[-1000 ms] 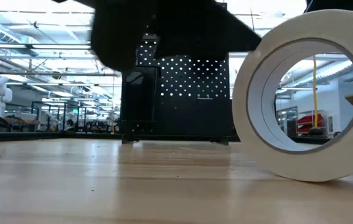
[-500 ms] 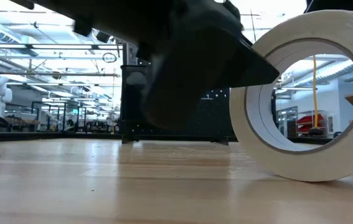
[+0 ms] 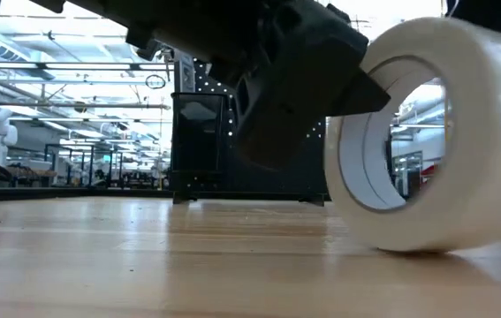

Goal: Hang tools onto peg board
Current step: Hang the white tape on the peg board

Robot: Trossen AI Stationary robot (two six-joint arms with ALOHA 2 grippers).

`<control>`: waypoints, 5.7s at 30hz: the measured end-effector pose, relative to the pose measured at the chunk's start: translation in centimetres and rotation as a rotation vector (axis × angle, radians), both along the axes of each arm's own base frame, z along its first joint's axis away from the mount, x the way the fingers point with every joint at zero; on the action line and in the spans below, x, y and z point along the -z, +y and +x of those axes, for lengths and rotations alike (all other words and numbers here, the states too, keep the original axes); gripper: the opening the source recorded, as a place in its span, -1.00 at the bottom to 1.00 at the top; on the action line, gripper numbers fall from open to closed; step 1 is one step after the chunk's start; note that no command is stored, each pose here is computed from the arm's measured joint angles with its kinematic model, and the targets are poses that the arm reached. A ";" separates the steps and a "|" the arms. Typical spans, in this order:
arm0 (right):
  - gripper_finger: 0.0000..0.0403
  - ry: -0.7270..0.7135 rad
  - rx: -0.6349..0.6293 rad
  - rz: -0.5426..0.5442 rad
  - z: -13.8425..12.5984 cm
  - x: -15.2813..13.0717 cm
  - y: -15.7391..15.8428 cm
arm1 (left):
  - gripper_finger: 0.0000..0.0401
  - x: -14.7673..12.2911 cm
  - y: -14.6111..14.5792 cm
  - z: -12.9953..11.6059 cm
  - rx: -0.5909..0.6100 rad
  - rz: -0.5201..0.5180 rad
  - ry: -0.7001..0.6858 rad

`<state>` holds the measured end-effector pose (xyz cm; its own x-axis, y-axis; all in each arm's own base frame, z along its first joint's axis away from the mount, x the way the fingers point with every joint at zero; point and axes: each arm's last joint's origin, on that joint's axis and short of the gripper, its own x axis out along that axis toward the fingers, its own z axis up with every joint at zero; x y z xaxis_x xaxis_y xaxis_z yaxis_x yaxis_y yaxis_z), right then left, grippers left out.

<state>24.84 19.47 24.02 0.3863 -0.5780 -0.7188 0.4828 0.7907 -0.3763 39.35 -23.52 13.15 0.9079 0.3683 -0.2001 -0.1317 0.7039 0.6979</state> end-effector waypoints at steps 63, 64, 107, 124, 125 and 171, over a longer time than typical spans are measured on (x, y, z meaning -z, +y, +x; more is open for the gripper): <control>0.48 -0.011 0.085 -0.123 -9.1 1.3 -4.0 | -0.85 -4.6 22.7 7.6 -0.903 0.394 0.185; 0.48 -0.021 0.084 -0.110 -9.1 1.6 -4.0 | -0.85 -4.6 22.3 7.6 -0.902 0.390 0.179; -0.99 -0.551 -0.013 0.178 -3.0 7.5 -4.0 | -0.88 2.3 3.6 -1.0 -0.092 -0.131 -0.106; -1.00 -0.308 -0.004 0.186 -4.0 6.3 -4.4 | -0.82 0.8 1.8 -1.6 0.043 -0.119 -0.051; -1.00 -0.307 0.004 0.180 -4.1 6.1 -4.4 | -0.82 -0.1 1.6 -1.7 0.052 -0.117 -0.062; -1.00 -0.283 -0.029 0.191 -4.4 5.8 -3.8 | 0.20 -3.0 12.5 0.8 -0.344 -1.084 0.466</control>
<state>20.42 15.71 18.27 0.6004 -0.4287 -0.6751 0.5229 0.8492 -0.0742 40.14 -11.01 16.17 0.5563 0.0164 -0.8308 -0.3200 0.9269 -0.1960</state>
